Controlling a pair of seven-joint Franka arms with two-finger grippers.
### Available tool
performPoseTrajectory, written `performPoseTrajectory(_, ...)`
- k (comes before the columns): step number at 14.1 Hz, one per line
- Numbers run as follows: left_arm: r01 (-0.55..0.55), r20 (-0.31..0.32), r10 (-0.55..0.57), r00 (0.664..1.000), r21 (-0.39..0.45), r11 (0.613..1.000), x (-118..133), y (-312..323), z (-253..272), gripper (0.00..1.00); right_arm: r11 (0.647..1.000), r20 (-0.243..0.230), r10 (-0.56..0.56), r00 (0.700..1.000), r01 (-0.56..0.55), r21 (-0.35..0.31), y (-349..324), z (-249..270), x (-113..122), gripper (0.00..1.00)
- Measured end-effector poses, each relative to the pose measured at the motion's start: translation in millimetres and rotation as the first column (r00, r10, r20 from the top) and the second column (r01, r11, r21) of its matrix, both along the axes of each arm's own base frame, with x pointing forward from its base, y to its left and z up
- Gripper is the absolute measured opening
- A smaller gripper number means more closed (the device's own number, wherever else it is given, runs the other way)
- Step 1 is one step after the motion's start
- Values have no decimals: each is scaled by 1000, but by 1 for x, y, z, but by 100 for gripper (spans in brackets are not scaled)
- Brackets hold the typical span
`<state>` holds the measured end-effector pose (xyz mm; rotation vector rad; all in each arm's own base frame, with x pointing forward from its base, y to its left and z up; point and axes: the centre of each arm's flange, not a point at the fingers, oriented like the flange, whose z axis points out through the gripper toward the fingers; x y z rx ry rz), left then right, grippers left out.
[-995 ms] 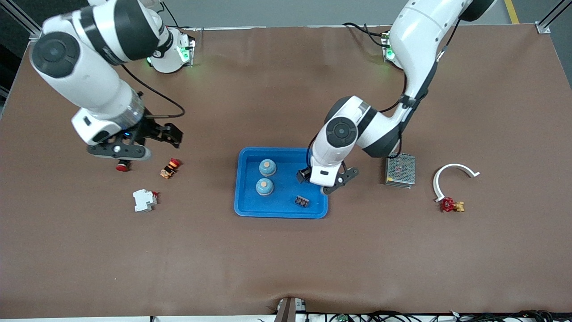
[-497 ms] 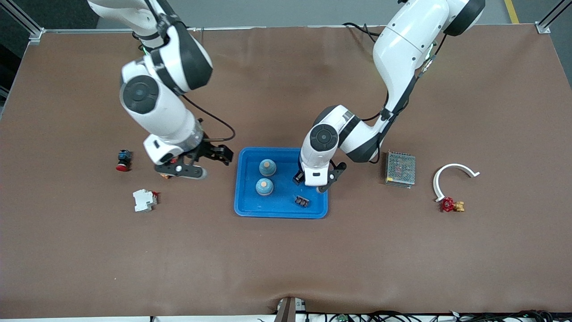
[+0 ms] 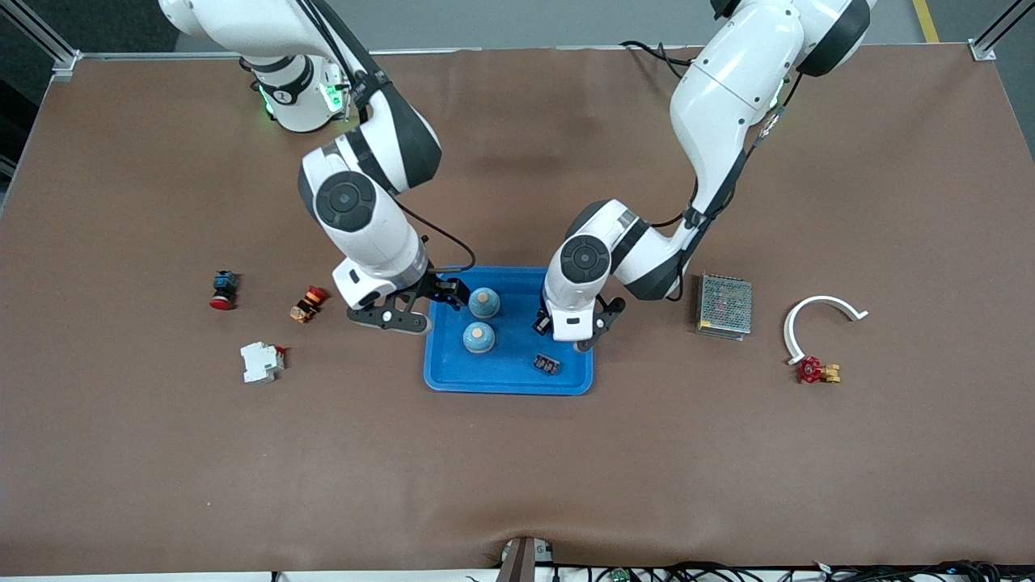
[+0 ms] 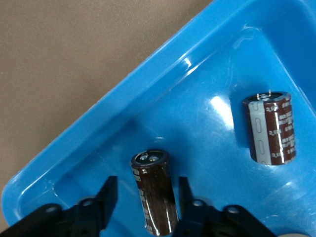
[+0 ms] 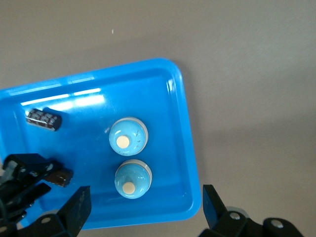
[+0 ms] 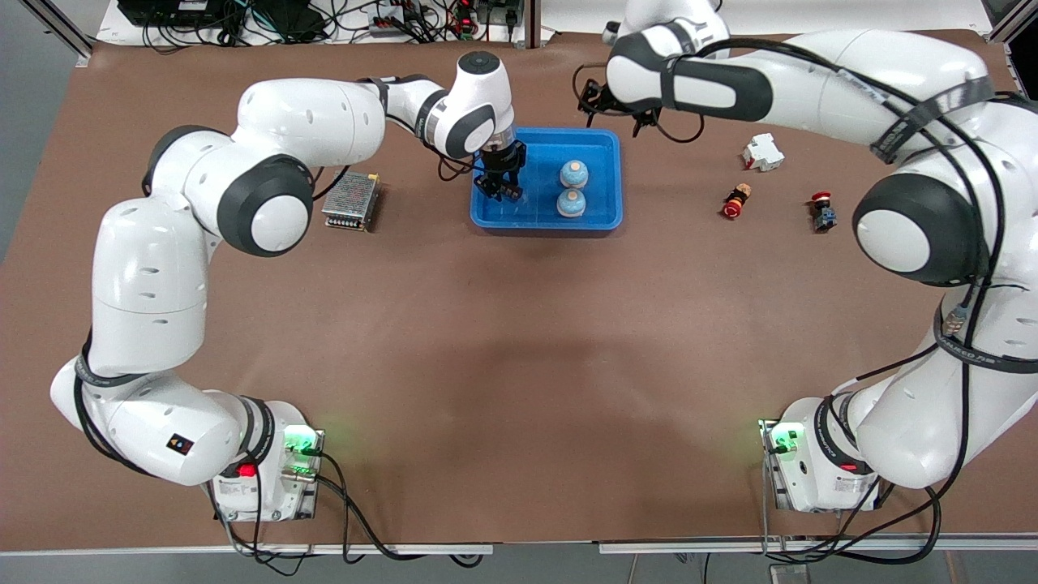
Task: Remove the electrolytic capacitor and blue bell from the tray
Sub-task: 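Grasp the capacitor with the left gripper while the right gripper reaches the bell, then lift the capacitor with the left gripper while the right gripper grasps a bell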
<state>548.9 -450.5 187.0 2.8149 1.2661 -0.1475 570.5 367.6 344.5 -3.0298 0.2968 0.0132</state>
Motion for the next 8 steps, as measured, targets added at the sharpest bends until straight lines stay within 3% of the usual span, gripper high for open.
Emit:
performPoseTrajectory(2, 4, 10, -4, 1000, 0, 1000, 2, -1, 3, 29, 1000, 0, 16, 1000, -16, -3, 12, -19, -4, 100)
performPoseTrajectory(8, -20, 101, 19, 995, 4, 1000, 44, 23, 72, 30, 998, -24, 66, 998, -66, -23, 43, -67, -23, 100)
